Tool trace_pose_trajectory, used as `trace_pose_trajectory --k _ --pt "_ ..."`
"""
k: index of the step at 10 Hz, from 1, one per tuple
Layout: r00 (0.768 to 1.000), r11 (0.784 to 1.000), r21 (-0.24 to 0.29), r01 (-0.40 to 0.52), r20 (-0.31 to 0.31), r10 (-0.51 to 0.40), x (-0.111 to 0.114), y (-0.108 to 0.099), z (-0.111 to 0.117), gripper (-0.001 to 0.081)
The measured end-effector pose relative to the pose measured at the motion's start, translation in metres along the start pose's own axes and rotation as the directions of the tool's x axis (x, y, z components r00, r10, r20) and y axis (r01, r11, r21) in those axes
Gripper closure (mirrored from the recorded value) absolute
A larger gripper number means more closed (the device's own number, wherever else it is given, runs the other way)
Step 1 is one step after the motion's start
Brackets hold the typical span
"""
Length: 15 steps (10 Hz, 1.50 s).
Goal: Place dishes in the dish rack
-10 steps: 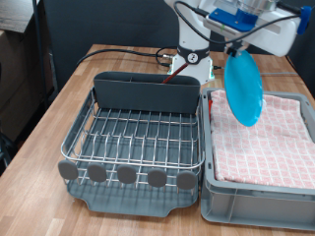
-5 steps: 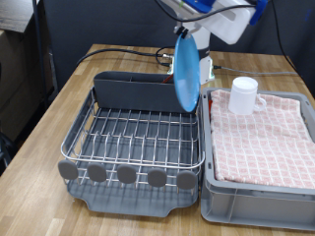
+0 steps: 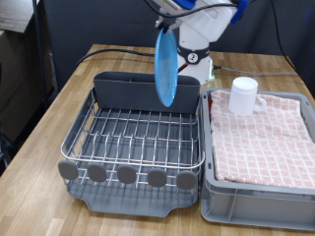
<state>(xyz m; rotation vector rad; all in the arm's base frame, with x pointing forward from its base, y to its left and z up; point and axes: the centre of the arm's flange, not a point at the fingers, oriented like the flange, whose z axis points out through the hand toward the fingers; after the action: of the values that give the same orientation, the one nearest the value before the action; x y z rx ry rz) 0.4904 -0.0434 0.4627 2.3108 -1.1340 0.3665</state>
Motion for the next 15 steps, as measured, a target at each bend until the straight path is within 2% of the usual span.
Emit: trace_pose_trajectory --k 3,6,7,11,15 --pt "0.997 0.998 -0.036 0.059 -0.057 -0.061 0.034 0.028 0.022 0.0788" --pt "0.986 0.993 -0.014 0.118 -0.114 -0.119 0.061 0.047 0.041 0.0788" --pt "0.981 0.989 0.003 0.149 -0.128 -0.147 0.064 0.048 0.043 0.0788" --pt "0.982 0.990 -0.006 0.142 -0.121 -0.142 0.065 0.048 0.047 0.0788" --pt "0.975 0.985 -0.002 0.175 -0.138 -0.173 0.075 0.047 0.073 0.0788"
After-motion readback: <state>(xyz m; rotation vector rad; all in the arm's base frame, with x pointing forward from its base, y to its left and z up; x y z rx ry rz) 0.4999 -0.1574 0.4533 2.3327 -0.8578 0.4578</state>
